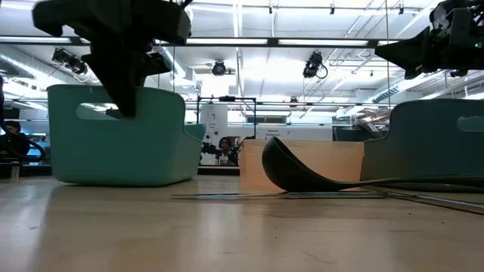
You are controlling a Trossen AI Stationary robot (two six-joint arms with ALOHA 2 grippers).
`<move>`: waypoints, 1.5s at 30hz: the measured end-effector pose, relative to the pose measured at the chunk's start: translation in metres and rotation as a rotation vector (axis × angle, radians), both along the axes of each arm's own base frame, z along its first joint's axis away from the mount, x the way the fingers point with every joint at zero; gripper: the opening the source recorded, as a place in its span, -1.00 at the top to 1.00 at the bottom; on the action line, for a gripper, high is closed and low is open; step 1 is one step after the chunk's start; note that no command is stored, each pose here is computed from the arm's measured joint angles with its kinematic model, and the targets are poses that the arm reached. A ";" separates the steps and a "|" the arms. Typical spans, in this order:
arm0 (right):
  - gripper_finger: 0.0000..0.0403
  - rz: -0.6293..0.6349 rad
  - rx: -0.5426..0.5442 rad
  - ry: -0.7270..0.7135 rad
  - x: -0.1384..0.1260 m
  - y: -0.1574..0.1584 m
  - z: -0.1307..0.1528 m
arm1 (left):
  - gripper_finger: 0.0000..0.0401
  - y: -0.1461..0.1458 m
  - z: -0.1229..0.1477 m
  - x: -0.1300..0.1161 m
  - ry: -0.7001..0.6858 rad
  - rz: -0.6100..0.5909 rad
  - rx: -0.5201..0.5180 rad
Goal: Pick & Place Kitchen Items
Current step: Adjust the green bin, then put the left silver table knife into the orange bin
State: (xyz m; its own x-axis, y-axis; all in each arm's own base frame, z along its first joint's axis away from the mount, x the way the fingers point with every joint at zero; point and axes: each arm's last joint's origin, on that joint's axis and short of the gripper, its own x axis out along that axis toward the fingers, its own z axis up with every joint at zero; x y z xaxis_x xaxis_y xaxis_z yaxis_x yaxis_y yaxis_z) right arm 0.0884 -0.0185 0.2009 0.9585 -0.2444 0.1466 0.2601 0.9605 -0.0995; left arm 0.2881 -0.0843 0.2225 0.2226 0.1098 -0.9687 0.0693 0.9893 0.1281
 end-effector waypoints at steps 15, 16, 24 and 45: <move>0.95 0.000 0.001 0.007 0.000 0.000 -0.001 | 0.96 0.062 -0.001 0.009 0.040 0.114 -0.022; 0.95 0.000 0.001 0.007 0.000 0.000 -0.001 | 0.97 0.066 -0.001 0.010 0.032 0.134 -0.024; 0.95 0.000 0.001 0.007 0.000 0.000 -0.001 | 0.92 0.082 -0.001 0.014 0.002 0.141 -0.006; 0.95 0.000 0.001 0.007 0.000 0.000 -0.001 | 0.37 0.075 0.014 0.014 0.029 0.123 -0.010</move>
State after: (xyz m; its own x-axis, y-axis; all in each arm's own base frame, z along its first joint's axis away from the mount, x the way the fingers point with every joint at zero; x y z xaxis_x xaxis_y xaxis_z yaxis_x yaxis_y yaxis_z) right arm 0.0885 -0.0185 0.2002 0.9595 -0.2447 0.1398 0.2595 0.9606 -0.1000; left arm 0.3018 -0.0097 0.2365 0.1800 0.1253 -0.9757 -0.0487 0.9918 0.1184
